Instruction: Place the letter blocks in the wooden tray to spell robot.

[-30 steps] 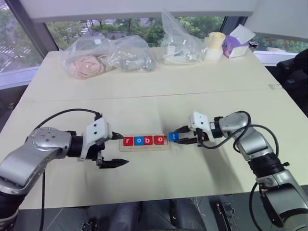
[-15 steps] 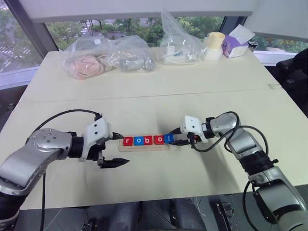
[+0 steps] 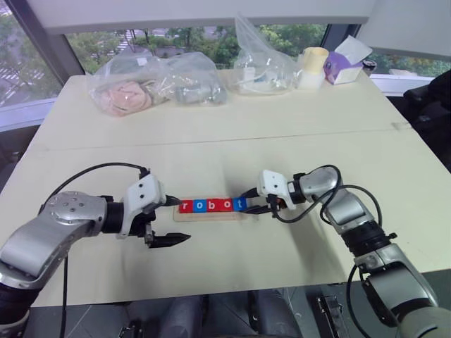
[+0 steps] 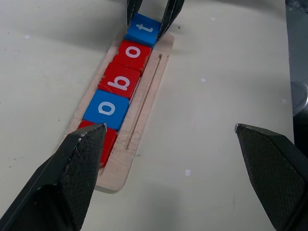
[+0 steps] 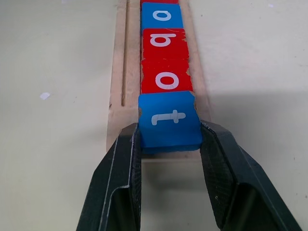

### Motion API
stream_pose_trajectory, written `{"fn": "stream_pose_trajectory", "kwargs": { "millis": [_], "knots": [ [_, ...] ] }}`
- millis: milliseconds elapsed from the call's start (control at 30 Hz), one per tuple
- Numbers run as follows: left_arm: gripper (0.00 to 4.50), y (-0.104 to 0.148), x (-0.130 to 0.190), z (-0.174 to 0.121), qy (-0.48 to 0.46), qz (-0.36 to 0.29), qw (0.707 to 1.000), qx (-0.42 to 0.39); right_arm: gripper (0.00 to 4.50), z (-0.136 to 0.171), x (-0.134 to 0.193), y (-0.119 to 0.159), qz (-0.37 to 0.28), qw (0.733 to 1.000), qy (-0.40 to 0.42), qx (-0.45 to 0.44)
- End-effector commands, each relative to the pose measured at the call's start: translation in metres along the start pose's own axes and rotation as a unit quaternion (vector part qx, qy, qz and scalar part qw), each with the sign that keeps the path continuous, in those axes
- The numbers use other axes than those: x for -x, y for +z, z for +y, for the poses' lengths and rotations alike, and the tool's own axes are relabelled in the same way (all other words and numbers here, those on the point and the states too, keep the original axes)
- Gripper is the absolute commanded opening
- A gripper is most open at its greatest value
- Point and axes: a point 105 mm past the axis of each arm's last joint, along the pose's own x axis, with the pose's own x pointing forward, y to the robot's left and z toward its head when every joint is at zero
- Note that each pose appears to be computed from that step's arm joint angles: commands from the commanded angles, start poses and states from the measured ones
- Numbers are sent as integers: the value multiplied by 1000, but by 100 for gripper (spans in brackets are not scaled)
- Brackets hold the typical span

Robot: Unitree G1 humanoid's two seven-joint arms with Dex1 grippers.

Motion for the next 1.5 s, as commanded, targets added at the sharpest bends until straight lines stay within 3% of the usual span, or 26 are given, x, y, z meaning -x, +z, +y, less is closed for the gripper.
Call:
{"fn": "stream_pose_trajectory", "kwargs": {
  "millis": [33,200,400,433,733,867,1333,1500],
  "knots": [
    [450,9,1,0,3,-10,1000,-20,114,-5,-1,17,-20,999,-9,23],
    [450,8,1,1,6,-10,1000,-19,114,-6,-3,18,-25,999,-15,23],
    [450,8,0,3,10,-10,1000,-19,424,-11,1,27,-42,998,-29,23],
    [450,8,0,3,11,-10,1000,-19,442,-13,3,30,-46,998,-32,24],
    [450,7,3,11,21,-9,1000,-18,442,-46,23,48,-101,987,-125,-18],
    [450,6,6,11,16,-5,1000,-11,442,-62,16,31,-61,982,-179,-2],
    [450,5,5,9,20,-7,1000,-2,442,-38,-10,23,-57,993,-107,12],
    [450,8,5,11,26,-17,1000,1,442,-46,-4,23,-58,988,-139,16]
  ]
}}
